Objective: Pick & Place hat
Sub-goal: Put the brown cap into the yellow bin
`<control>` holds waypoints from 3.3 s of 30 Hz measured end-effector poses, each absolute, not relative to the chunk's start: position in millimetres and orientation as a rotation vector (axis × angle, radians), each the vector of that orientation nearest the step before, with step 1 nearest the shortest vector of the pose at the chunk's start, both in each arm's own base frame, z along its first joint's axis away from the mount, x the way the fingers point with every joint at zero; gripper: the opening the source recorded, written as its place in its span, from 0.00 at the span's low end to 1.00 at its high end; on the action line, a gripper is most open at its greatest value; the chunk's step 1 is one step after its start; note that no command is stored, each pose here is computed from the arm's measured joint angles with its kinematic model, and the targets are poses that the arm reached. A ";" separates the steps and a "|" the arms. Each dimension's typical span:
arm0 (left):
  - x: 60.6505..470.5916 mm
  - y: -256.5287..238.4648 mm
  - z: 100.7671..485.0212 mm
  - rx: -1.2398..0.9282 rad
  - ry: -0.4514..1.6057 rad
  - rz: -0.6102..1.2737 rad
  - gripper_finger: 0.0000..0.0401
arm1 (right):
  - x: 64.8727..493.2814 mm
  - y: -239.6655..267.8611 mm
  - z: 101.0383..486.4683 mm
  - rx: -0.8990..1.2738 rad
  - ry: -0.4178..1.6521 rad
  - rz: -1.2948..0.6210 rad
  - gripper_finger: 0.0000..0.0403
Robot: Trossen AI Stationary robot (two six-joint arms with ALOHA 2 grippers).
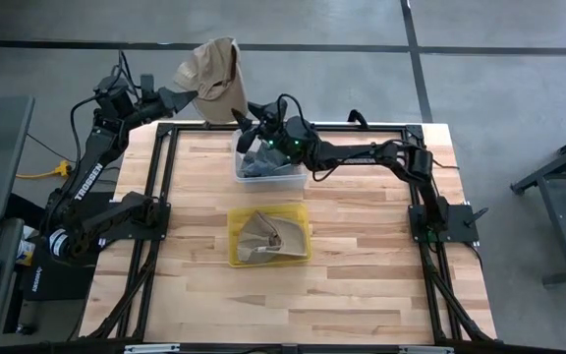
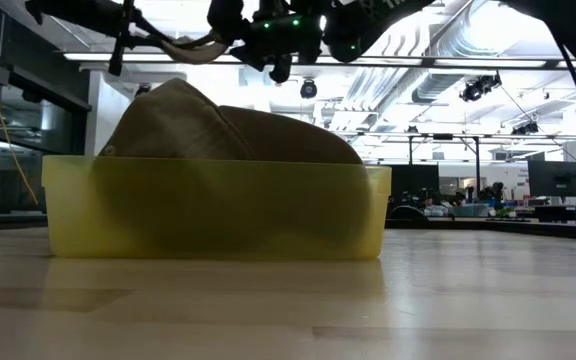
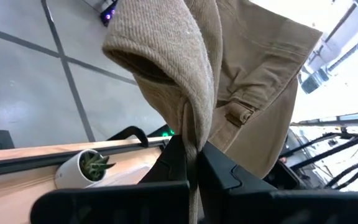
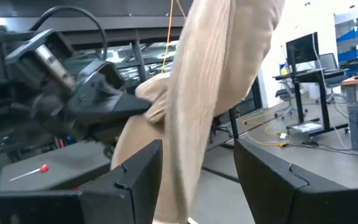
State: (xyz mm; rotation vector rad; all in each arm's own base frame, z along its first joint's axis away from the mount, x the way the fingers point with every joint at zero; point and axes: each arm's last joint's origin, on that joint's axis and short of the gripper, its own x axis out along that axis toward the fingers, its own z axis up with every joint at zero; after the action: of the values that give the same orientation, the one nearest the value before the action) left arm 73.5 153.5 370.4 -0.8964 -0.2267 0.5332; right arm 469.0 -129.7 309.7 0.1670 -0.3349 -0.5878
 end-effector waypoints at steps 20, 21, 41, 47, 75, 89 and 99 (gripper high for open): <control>74.5 152.0 370.6 -0.882 -0.196 0.474 0.00 | 467.8 -143.9 320.6 0.223 -0.374 -0.512 0.36; 74.5 151.9 370.6 -0.882 -0.194 0.470 0.00 | 467.9 -143.8 320.6 0.226 -0.374 -0.507 0.32; 75.0 150.7 370.5 -0.841 -0.165 0.432 0.00 | 462.4 -162.6 319.8 0.407 -0.402 -0.399 0.01; 75.4 149.2 370.8 -0.768 -0.133 0.393 0.09 | 463.0 -162.2 318.4 0.426 -0.388 -0.393 0.01; 65.7 118.7 382.7 -0.569 -0.127 0.329 0.79 | 439.3 -190.3 327.2 0.441 -0.237 -0.587 0.01; 51.9 82.6 374.7 -0.520 -0.063 0.402 0.79 | 379.6 -203.0 382.2 0.423 -0.082 -0.544 0.01; 37.0 52.9 360.3 -0.500 -0.004 0.609 0.79 | 343.6 -195.4 402.9 0.472 0.083 -0.381 0.01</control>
State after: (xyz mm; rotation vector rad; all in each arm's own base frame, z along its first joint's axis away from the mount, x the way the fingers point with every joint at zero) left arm 37.0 52.9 360.3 -0.4997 -0.0036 0.6089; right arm 343.6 -195.4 402.9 0.4715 0.0835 -0.3806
